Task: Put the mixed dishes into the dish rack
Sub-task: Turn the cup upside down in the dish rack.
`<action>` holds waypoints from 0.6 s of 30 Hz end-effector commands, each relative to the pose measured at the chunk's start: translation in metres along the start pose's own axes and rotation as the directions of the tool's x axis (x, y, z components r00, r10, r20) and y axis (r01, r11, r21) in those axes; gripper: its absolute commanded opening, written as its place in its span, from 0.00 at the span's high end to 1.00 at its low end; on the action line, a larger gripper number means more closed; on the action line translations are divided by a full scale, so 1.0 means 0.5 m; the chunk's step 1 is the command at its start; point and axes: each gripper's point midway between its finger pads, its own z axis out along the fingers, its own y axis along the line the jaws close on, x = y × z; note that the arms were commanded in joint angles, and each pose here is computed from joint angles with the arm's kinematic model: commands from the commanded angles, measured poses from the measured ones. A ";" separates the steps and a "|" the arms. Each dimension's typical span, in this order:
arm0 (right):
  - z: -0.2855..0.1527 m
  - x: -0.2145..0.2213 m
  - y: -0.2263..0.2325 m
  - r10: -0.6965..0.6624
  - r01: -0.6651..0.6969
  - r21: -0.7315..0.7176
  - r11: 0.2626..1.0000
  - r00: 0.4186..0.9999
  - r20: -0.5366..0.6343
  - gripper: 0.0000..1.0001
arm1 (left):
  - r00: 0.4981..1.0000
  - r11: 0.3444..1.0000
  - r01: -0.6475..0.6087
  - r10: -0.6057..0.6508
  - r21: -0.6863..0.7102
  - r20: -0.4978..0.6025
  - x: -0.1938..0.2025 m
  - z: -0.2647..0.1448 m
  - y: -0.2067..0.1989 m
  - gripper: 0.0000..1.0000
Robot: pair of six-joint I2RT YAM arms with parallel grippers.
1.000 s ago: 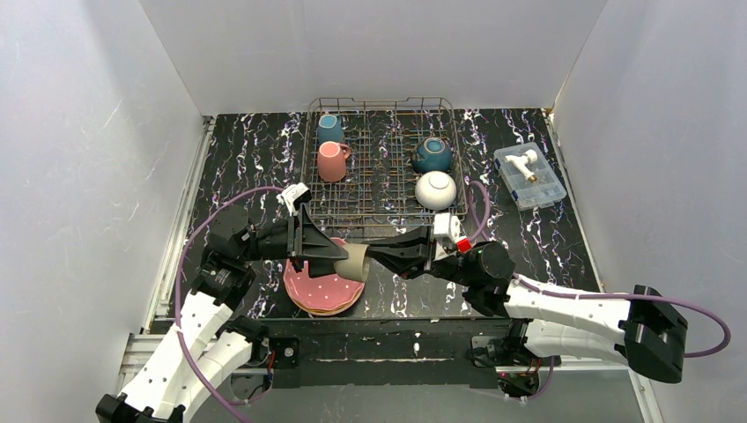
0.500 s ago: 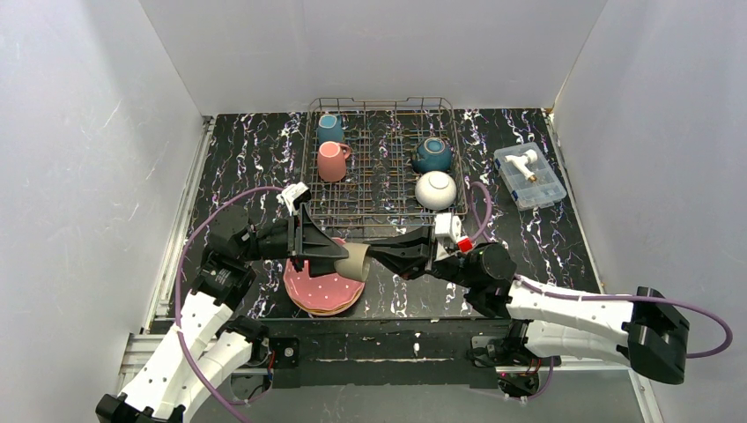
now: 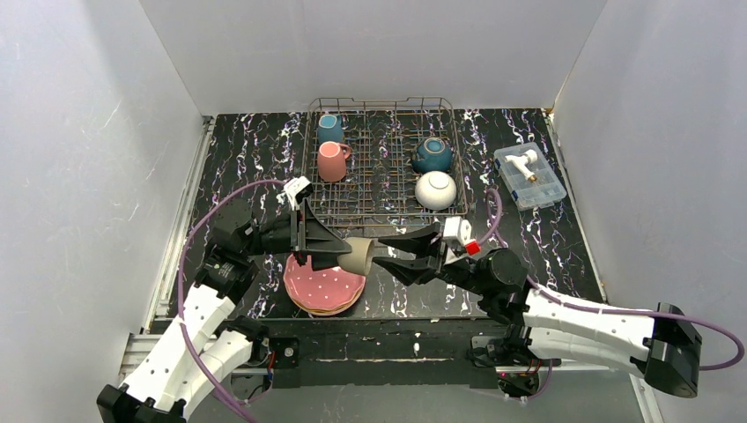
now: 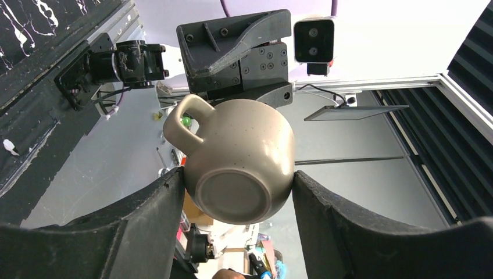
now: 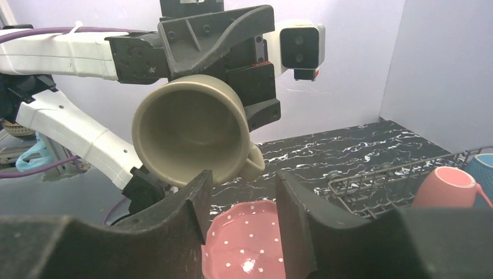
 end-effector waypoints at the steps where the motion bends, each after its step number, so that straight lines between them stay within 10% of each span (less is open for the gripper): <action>1: -0.017 -0.015 -0.012 -0.022 0.021 0.042 0.999 1.000 0.013 0.46 | 0.993 0.992 -0.120 0.120 0.045 0.005 -0.005 0.001 -0.048 1.00; 18: -0.086 -0.063 -0.067 -0.015 0.023 0.250 0.968 0.999 -0.034 0.37 | 0.996 0.988 -0.076 0.082 -0.132 0.038 -0.090 0.039 0.052 1.00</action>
